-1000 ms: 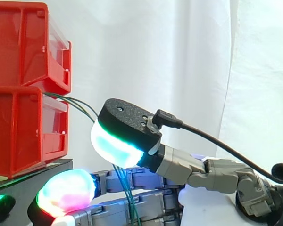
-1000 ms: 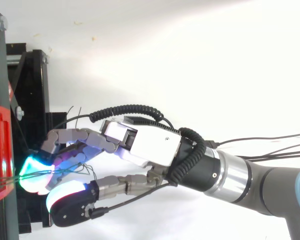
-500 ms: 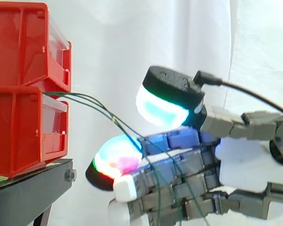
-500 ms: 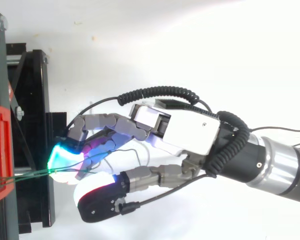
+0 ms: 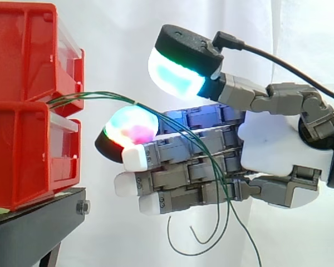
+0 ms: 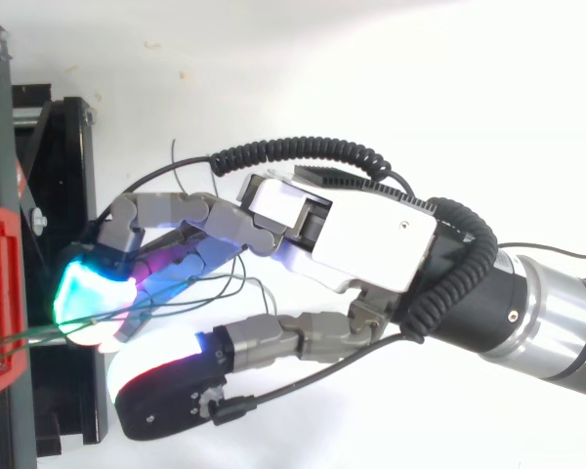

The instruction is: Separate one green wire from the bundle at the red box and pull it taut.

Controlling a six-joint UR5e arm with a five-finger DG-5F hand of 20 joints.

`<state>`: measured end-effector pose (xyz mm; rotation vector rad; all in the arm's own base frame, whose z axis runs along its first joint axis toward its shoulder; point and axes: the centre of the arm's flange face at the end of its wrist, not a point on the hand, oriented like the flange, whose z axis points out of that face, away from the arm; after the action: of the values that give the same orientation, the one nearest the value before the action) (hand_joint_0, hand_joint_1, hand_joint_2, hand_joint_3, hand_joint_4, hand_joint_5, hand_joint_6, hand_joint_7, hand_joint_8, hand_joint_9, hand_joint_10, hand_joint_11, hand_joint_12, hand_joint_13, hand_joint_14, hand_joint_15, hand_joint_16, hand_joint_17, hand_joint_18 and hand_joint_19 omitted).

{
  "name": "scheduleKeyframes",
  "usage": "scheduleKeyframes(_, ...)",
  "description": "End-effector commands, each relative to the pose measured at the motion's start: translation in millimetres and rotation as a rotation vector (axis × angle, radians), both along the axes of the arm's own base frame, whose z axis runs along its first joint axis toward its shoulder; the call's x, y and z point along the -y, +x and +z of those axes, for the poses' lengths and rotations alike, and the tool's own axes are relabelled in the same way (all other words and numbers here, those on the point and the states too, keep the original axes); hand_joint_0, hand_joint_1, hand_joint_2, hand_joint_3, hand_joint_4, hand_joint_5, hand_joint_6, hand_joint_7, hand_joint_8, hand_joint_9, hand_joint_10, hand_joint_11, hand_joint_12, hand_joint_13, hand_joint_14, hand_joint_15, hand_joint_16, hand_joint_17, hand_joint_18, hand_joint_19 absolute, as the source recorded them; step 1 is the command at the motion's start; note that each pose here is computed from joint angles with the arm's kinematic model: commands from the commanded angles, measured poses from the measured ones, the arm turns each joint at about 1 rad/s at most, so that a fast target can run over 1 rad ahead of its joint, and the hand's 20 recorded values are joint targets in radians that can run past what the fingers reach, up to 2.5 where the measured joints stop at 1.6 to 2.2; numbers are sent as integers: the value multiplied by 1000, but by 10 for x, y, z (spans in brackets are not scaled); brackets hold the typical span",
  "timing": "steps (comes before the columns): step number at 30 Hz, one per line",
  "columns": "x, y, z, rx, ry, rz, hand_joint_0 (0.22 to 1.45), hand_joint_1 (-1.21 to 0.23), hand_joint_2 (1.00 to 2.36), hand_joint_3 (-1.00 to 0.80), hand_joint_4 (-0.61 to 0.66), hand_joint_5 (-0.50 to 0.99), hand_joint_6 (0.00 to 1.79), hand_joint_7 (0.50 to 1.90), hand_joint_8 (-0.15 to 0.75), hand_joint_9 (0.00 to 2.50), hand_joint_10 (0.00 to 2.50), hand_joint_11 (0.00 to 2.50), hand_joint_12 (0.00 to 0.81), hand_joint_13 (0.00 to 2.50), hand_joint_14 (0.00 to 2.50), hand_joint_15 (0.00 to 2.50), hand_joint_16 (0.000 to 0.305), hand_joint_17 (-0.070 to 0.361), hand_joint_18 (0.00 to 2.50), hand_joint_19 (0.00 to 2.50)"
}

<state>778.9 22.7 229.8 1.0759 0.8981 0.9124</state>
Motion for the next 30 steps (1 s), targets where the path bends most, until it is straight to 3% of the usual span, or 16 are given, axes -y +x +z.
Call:
scheduleKeyframes(1,12,-1,2,-1,-3,-12,622,-619,1016,-343,205,-63,501,1391,334,909,13,339,391,812,12,323,53,120,668,312)
scheduleKeyframes(2,25,-2,-13,-5,-4,-14,622,-624,1017,-323,203,-66,517,1433,333,914,13,345,394,818,12,320,53,120,674,309)
scheduleKeyframes(7,12,-1,2,-1,-3,-12,614,-634,1022,-247,173,-107,661,1315,339,913,17,414,401,817,12,341,54,122,690,323)
scheduleKeyframes(10,13,-4,-3,-5,-4,-12,608,-684,1025,-182,228,-162,814,1133,347,896,18,467,411,817,12,352,56,125,706,334)
scheduleKeyframes(15,13,-5,-4,-6,-3,-12,612,-711,1027,-141,227,-173,847,1136,348,887,17,508,418,809,13,364,57,127,713,350)
scheduleKeyframes(17,24,-4,-4,-6,-4,-12,599,-707,1022,-236,245,-174,865,1087,350,896,20,529,419,812,13,370,57,128,720,358)
scheduleKeyframes(20,32,1,4,-5,-4,-11,585,-519,1018,-299,230,-159,852,1123,356,970,18,520,426,850,13,381,59,133,762,377)
scheduleKeyframes(24,71,31,65,7,3,-14,586,-475,1023,-201,214,-154,848,1145,357,975,18,522,426,853,13,382,59,134,767,386)
scheduleKeyframes(28,69,37,77,9,3,-14,583,-625,1020,-27,244,-162,866,1143,381,969,20,556,459,877,14,381,66,148,826,364)
scheduleKeyframes(30,68,41,84,10,2,-15,585,-630,1020,-22,251,-163,871,1127,383,971,20,556,460,878,12,383,66,150,831,364)
